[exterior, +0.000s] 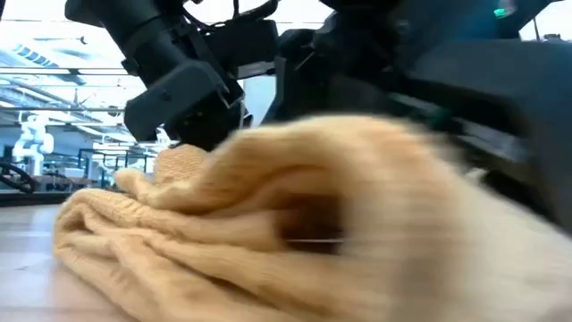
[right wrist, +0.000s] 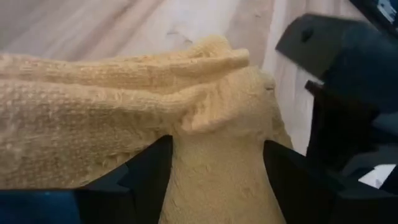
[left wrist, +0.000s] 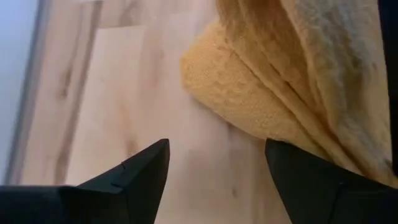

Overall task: Fold towel
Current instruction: Fold the orange towel

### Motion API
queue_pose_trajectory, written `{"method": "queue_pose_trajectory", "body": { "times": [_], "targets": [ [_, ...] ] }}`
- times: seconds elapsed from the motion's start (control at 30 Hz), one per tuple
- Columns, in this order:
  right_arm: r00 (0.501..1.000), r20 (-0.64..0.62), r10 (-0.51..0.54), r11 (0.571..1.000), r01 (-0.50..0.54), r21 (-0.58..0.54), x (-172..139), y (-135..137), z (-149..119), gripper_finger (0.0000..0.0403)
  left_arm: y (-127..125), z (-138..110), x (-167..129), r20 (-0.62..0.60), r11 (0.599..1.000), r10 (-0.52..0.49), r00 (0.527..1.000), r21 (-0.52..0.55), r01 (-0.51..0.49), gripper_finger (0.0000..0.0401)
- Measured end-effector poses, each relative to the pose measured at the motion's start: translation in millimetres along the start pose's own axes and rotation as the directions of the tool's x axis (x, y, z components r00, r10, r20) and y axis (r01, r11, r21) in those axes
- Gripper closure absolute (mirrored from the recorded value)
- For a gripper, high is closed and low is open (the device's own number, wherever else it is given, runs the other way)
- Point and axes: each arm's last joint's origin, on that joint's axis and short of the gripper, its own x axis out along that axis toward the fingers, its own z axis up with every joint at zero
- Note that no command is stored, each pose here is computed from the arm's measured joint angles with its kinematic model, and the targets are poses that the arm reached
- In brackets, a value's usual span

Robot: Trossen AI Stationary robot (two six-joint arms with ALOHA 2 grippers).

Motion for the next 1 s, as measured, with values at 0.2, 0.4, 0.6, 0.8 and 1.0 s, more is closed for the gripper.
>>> {"method": "queue_pose_trajectory", "body": {
  "times": [0.2, 0.4, 0.6, 0.8, 1.0],
  "targets": [
    [0.997, -0.022, -0.068, 0.998, 0.067, -0.011, 0, -12, 0, 0.0161, 8, 3, 0, 0.022, 0.994, 0.095, 0.995, 0.057, -0.096, 0.0126],
    [0.992, 0.026, -0.124, 0.992, 0.125, -0.035, -45, -24, 22, 0.0161, 17, 11, -26, 0.065, 0.982, 0.171, 0.983, 0.066, -0.175, 0.0126],
    [0.994, -0.104, -0.046, 0.998, 0.042, -0.044, -73, -22, 12, 0.0161, 14, 22, -65, 0.164, 0.993, 0.119, 0.979, 0.000, -0.121, 0.0126],
    [0.968, -0.201, 0.153, 0.987, -0.158, -0.011, -73, -14, 2, 0.0161, -10, 23, -67, 0.178, 0.985, -0.172, 0.969, 0.062, 0.164, 0.0126],
    [0.958, -0.233, 0.168, 0.985, -0.174, -0.006, -70, -15, -5, 0.0161, -23, 9, -40, 0.073, 0.971, -0.237, 0.969, 0.044, 0.234, 0.0126]
  ]
}}
